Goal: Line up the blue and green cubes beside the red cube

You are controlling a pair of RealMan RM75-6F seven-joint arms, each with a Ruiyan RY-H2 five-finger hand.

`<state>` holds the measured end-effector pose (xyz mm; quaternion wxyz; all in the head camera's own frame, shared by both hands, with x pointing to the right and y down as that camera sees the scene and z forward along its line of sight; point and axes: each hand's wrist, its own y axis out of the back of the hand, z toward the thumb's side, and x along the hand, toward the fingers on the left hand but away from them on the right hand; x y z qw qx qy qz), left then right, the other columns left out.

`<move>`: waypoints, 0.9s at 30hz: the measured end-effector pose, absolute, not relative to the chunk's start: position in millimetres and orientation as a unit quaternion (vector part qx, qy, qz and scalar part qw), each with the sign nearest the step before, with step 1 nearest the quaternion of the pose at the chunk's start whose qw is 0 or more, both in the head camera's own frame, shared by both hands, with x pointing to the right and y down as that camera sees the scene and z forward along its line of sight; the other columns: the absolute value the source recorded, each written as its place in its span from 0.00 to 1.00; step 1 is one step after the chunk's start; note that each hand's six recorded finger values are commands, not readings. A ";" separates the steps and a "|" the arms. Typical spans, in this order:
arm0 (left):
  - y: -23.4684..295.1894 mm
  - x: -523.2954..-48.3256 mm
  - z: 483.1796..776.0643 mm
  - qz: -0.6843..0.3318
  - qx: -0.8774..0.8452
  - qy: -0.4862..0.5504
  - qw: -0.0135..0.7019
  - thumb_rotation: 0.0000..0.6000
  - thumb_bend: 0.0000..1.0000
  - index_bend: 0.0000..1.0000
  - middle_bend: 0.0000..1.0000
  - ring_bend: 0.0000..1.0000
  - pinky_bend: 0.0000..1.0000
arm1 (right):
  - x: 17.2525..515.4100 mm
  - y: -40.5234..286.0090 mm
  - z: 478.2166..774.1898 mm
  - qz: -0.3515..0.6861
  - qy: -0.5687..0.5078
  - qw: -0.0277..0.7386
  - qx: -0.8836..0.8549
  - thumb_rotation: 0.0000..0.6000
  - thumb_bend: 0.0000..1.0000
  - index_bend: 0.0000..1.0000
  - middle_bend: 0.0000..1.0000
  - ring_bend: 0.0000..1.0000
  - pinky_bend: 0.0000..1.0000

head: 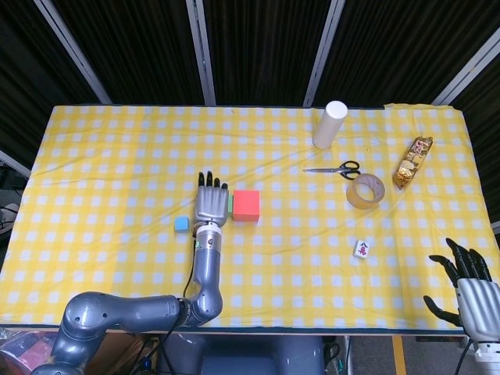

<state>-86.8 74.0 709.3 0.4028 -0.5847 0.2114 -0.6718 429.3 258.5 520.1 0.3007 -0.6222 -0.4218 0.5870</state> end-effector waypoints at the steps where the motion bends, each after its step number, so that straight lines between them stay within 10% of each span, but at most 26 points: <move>1: 74.0 -87.7 706.6 -0.672 -0.584 0.211 0.404 1.00 0.34 0.26 0.15 0.00 0.00 | 429.2 258.3 520.0 0.587 -0.422 0.301 -0.622 1.00 0.28 0.26 0.03 0.07 0.00; 15: 56.9 -170.7 630.6 -0.703 -0.535 0.211 0.419 1.00 0.34 0.31 0.14 0.00 0.00 | 423.2 260.6 514.1 0.578 -0.423 0.307 -0.626 1.00 0.28 0.26 0.03 0.07 0.00; 27: 78.1 -218.3 653.5 -0.712 -0.543 0.194 0.400 1.00 0.27 0.30 0.14 0.00 0.00 | 416.8 259.4 515.8 0.574 -0.419 0.308 -0.633 1.00 0.28 0.26 0.03 0.07 0.00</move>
